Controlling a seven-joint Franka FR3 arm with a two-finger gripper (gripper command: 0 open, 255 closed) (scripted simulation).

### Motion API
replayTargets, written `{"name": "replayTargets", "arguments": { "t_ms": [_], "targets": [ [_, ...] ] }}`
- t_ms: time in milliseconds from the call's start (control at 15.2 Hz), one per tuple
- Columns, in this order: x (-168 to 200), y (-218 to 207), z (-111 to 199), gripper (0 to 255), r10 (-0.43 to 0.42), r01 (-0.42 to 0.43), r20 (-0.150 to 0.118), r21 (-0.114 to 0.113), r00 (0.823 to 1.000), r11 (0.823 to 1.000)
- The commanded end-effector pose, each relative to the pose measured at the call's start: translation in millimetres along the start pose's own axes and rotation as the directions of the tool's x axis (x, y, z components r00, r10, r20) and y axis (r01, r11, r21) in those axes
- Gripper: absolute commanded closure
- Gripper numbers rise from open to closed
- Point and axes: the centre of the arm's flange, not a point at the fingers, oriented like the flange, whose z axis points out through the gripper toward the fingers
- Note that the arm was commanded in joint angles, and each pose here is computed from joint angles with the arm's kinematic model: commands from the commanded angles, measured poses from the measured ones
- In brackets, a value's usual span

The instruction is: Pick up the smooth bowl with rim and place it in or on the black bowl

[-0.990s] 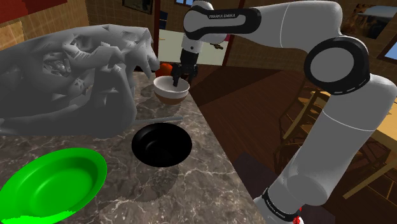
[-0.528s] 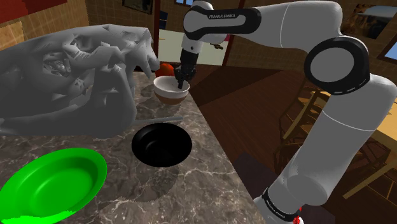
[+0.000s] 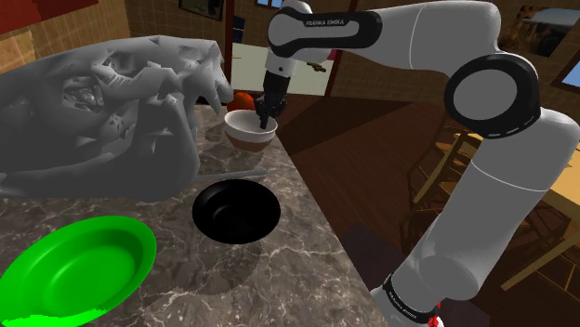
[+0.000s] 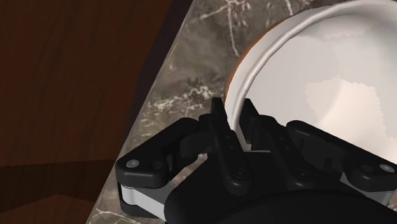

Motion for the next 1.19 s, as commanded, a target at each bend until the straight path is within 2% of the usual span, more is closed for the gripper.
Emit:
{"name": "replayTargets", "arguments": {
  "t_ms": [0,1122],
  "targets": [
    [-0.4,-1.2,-7.7,255,0.0,0.0,-0.001,0.0,1.0,1.0],
    [-1.6,-14.6,-96.5,255,0.0,0.0,-0.001,0.0,1.0,1.0]
  ]
}}
